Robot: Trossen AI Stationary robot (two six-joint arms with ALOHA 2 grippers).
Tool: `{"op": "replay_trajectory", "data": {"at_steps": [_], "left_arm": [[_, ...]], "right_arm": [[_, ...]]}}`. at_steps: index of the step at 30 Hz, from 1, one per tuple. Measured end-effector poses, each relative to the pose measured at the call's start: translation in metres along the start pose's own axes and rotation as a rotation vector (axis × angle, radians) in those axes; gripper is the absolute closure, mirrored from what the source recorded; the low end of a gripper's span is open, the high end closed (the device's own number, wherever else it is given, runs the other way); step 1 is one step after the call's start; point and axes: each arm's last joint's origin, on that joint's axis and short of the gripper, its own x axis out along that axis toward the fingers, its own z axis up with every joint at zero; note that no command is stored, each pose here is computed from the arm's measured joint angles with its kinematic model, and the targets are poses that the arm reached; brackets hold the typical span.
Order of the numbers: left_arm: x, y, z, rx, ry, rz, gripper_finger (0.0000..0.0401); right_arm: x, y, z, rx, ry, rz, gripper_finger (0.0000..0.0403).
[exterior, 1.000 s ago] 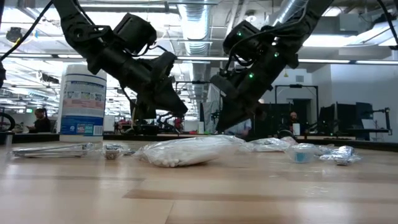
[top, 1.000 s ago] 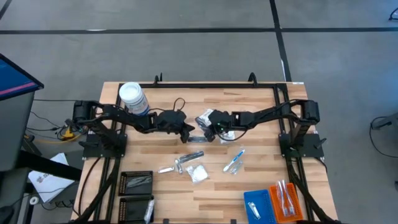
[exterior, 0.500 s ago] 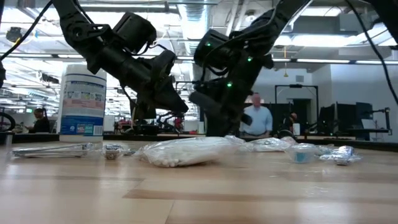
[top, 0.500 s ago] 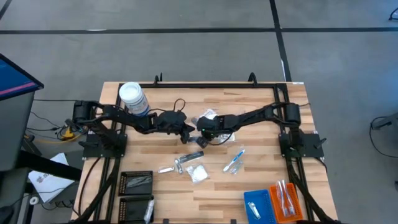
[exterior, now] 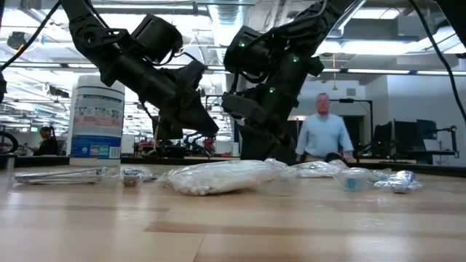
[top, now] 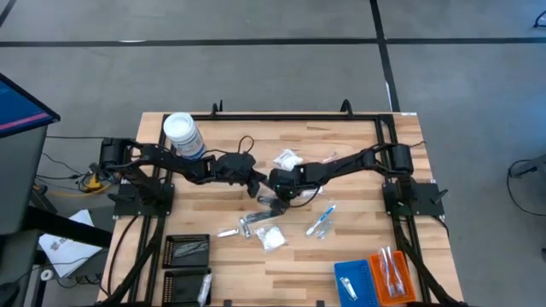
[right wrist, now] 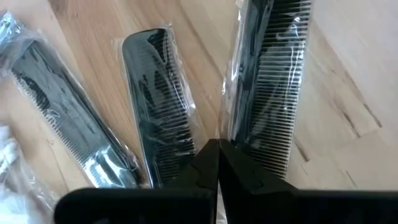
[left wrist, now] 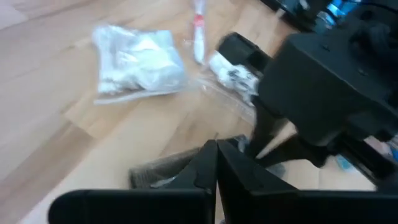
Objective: Pick & Place Travel size toiletries
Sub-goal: Put the black comb into the top black bin
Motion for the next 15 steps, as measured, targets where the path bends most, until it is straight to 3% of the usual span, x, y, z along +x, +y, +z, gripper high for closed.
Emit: {"op": "replay_trajectory", "data": {"at_steps": [7, 15], "left_arm": [[0.0, 0.01, 0.003, -0.037, 0.003, 0.04, 0.0382], [0.0, 0.01, 0.001, 0.054, 0.096, -0.107, 0.0257]], "right_arm": [[0.001, -0.002, 0.0, -0.075, 0.008, -0.01, 0.0403], [0.0, 0.003, -0.011, -0.263, 0.057, -0.065, 0.0403]]}}
